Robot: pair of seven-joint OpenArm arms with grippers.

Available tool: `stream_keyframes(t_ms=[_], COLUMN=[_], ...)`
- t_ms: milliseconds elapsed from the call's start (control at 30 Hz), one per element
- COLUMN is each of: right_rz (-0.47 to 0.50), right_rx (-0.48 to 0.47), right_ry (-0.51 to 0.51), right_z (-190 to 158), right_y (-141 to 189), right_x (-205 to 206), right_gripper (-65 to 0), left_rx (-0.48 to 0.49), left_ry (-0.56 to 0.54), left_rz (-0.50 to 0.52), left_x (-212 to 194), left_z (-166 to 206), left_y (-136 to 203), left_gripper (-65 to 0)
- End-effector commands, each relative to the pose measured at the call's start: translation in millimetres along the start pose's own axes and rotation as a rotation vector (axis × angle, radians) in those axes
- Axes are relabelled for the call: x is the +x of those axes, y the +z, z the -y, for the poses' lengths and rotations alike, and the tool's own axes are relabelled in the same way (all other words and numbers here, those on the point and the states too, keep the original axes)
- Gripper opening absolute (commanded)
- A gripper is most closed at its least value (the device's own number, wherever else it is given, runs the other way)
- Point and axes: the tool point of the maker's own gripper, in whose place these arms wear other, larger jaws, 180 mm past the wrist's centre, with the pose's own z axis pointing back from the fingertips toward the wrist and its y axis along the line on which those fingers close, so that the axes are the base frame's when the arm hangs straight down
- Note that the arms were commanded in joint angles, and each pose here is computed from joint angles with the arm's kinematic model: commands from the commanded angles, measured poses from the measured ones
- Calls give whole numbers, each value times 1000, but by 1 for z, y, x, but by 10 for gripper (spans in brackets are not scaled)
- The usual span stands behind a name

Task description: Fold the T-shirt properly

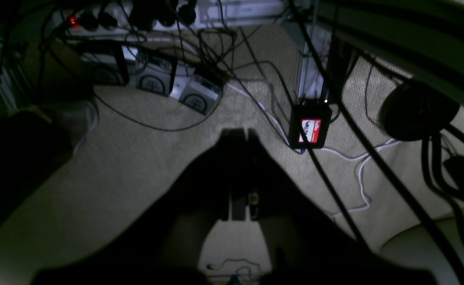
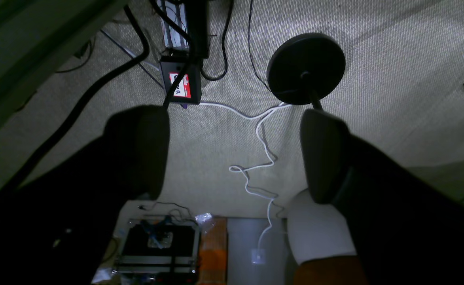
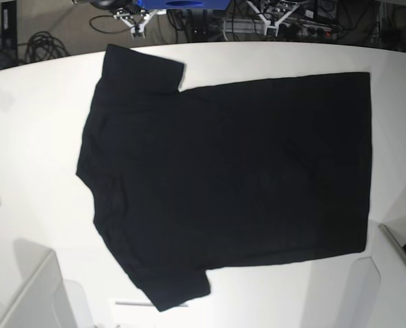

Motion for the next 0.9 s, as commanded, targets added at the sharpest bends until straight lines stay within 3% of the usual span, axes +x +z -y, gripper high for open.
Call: stream_keyframes(t_ms=[0, 167, 200, 267, 367, 433, 567, 667, 867], right_rz=[-3, 11, 17, 11, 5, 3, 2, 2, 4], right_rx=[-11, -12, -12, -11, -6, -6, -9, -11, -16], right_ry=[2, 2, 1, 1, -2, -2, -2, 1, 4], right_z=[4, 4, 4, 4, 0, 0, 2, 3, 5], right_y=[0, 0, 0, 0, 0, 0, 0, 0, 0], right_x=[-5, -10, -8, -13, -17, -18, -19, -19, -18], right_gripper=[-263, -624, -650, -650, -650, -650, -650, -650, -650], left_rx=[6, 6, 5, 3, 3, 0, -2, 0, 3], left_ry=[2, 2, 4, 4, 3, -8, -10, -3, -9], left_rz=[-12, -5, -5, -5, -12, 0, 26, 22, 20], left_x=[-8, -6, -6, -6, -12, -10, -12, -18, -20], left_z=[-2, -2, -1, 0, 1, 1, 2, 2, -1], left_y=[0, 0, 0, 0, 1, 1, 3, 4, 4], left_gripper=[-643, -635, -607, -520, -319, -237, -227, -301, -650])
